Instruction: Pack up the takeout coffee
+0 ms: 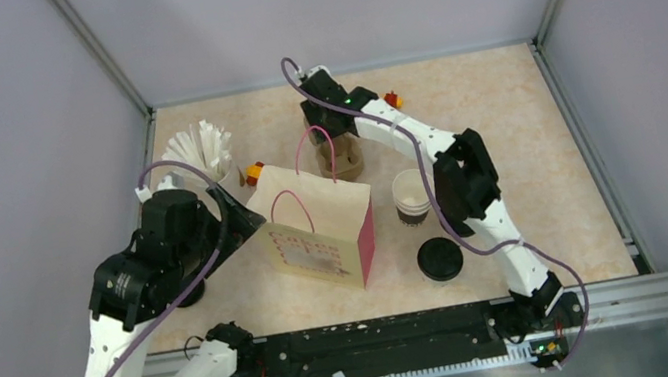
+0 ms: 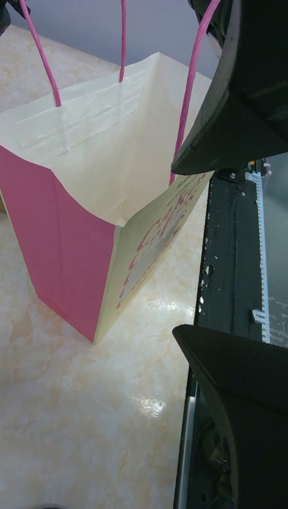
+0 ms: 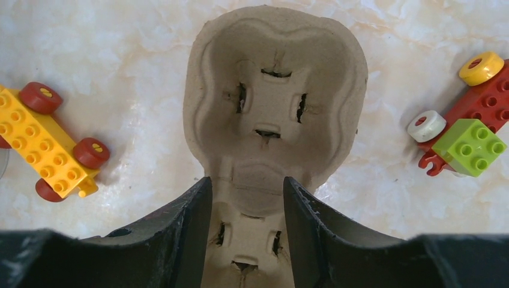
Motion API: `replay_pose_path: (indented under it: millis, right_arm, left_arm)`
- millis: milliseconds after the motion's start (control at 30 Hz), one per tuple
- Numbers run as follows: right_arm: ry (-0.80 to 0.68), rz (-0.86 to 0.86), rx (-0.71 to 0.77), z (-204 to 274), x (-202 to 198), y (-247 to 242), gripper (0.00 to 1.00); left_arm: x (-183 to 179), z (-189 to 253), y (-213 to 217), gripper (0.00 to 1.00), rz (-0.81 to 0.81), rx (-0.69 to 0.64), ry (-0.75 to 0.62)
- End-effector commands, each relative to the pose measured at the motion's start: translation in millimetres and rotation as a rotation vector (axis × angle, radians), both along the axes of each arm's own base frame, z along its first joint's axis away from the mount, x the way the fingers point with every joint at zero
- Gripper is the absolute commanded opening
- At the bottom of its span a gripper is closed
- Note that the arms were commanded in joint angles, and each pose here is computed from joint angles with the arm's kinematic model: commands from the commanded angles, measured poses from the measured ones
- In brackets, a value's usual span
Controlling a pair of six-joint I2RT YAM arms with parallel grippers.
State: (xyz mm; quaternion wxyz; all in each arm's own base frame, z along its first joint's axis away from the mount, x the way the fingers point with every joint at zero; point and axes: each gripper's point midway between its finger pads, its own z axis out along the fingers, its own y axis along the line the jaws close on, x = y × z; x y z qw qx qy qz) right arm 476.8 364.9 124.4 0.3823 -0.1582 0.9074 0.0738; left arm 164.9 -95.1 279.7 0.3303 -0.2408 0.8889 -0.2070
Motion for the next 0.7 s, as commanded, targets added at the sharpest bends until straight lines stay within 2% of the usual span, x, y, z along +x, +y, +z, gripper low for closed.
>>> replay_pose_path:
  millis: [0, 667]
  right_arm:
    - [-0.051, -0.017, -0.017, 8, 8, 0, 0.47]
    - [0.018, -0.016, -0.009, -20, 0, 4, 0.45]
  left_arm:
    - [1, 7, -3, 0.99, 0.014, -0.033, -0.007]
    - [5, 11, -6, 0.99, 0.062, -0.074, 0.008]
